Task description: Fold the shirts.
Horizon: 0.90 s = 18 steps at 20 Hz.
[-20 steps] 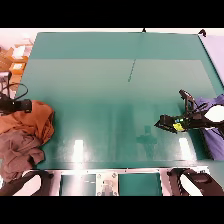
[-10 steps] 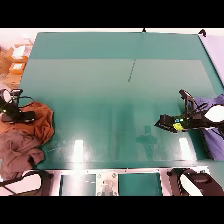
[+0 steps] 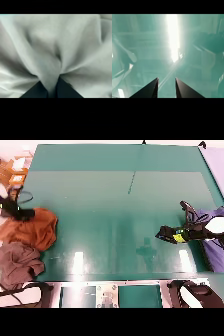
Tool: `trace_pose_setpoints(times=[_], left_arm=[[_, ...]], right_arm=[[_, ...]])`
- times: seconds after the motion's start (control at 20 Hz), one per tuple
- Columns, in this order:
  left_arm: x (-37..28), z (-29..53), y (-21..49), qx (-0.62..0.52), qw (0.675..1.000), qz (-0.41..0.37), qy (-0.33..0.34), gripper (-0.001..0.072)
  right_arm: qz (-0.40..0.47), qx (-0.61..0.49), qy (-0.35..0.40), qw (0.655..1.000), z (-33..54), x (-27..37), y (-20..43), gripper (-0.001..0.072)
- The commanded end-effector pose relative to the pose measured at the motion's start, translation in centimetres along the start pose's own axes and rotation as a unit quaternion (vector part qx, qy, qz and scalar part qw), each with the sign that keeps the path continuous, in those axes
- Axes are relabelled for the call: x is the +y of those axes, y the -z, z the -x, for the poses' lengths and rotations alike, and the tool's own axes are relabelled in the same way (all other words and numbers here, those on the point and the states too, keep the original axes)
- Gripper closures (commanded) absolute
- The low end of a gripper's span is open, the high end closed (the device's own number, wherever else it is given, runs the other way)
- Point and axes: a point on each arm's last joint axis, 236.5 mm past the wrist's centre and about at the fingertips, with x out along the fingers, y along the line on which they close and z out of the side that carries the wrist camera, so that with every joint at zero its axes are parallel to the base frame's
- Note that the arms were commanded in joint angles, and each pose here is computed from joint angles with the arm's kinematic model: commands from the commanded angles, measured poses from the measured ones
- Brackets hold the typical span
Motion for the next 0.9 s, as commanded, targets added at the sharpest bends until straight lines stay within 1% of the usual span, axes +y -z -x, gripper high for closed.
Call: trace_pose_setpoints(times=[0.0,0.15,0.3,0.4,0.55,0.6,0.65,0.7,0.75,0.85], left_arm=[[-8.5,7.8,-5.7,-0.084,0.991,-0.086,0.06,0.0688],[-19.4,14.4,-6.7,-0.144,0.964,-0.174,0.143,0.0688],[-29.2,18.0,-4.0,-0.159,0.931,-0.24,0.222,0.0688],[-34.0,18.1,-1.6,-0.15,0.913,-0.283,0.252,0.0687],[-40.7,16.4,1.4,-0.115,0.895,-0.311,0.3,0.0685],[-42.7,15.5,2.1,-0.105,0.889,-0.313,0.317,0.0683],[-44.6,14.5,2.6,-0.096,0.885,-0.312,0.331,0.0417],[-45.5,13.4,2.7,-0.089,0.886,-0.308,0.334,0.0018],[-45.5,12.5,2.5,-0.079,0.892,-0.297,0.332,0.0009],[-43.2,12.2,0.4,-0.08,0.903,-0.272,0.323,0.0009]], right_arm=[[0.008,-0.018,-0.003,1.0,1.0,0.6,-1.1,0.0461],[0.016,-0.038,-0.006,0.999,2.5,1.3,-2.4,0.0461],[0.003,-0.061,-0.004,0.998,4.4,0.8,-4.0,0.046],[-0.008,-0.077,-0.001,0.997,5.3,0.2,-5.0,0.046],[-0.026,-0.089,0.003,0.996,5.9,-0.8,-5.6,0.0456],[-0.029,-0.091,0.004,0.995,6.0,-1.0,-5.7,0.0422],[-0.032,-0.092,0.004,0.995,6.0,-1.2,-5.8,0.037],[-0.033,-0.093,0.005,0.995,6.1,-1.3,-5.8,0.0309],[-0.035,-0.091,0.006,0.995,6.1,-1.4,-5.8,0.029],[-0.039,-0.077,0.008,0.996,6.0,-1.7,-5.1,0.029]])
